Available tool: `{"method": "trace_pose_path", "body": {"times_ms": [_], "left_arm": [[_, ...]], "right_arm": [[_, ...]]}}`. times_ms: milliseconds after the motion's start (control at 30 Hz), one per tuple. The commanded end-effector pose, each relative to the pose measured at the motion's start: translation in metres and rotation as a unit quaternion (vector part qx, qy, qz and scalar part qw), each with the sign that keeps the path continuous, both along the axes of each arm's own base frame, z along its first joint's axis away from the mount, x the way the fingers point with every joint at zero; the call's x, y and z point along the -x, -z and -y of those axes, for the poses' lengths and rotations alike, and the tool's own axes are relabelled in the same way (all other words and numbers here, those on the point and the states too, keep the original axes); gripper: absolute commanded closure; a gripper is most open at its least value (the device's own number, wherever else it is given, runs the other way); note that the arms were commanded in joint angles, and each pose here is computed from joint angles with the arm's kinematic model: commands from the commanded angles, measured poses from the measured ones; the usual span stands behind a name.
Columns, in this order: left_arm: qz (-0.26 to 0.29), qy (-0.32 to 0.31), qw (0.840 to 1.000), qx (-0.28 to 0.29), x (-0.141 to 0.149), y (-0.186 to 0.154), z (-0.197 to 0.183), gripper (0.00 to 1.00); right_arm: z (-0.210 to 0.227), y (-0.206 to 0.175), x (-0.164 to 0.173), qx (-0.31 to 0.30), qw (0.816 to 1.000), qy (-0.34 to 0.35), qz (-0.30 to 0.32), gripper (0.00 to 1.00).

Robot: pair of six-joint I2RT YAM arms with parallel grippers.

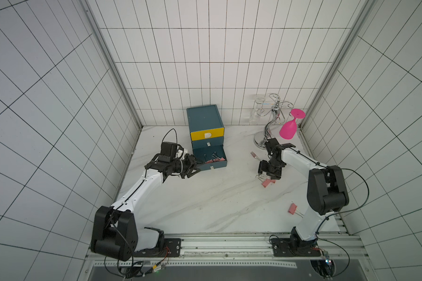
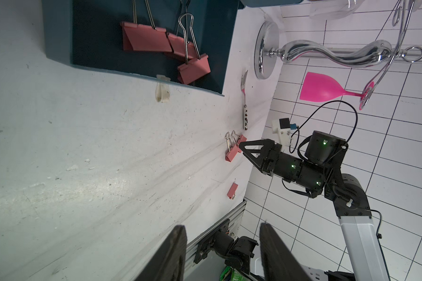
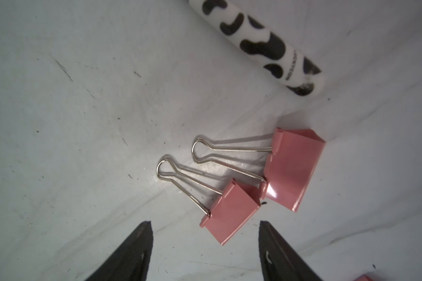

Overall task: Put the binder clips in the drawer according to color
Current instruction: Move the binder clip to the center of the board.

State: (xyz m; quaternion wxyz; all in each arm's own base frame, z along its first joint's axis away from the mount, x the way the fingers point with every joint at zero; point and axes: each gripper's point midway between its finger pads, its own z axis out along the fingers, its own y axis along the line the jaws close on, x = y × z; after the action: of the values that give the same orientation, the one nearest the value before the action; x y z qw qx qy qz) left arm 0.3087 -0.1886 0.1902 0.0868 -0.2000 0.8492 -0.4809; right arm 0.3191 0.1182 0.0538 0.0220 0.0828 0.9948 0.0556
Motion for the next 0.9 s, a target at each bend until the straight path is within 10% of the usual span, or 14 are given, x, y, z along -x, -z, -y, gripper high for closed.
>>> {"method": "trace_pose_path", "body": {"times_ms": [0, 867], "left_arm": [[0.006, 0.006, 1.000, 0.001, 0.000, -0.001, 0.000, 0.48], [0.002, 0.005, 1.000, -0.002, 0.002, 0.003, -0.001, 0.48]], "right_arm": [[-0.002, 0.002, -0.010, 0.000, 1.000, -0.012, 0.003, 0.30], [-0.047, 0.014, 0.051, -0.055, 0.998, -0.027, -0.020, 0.33]]}}
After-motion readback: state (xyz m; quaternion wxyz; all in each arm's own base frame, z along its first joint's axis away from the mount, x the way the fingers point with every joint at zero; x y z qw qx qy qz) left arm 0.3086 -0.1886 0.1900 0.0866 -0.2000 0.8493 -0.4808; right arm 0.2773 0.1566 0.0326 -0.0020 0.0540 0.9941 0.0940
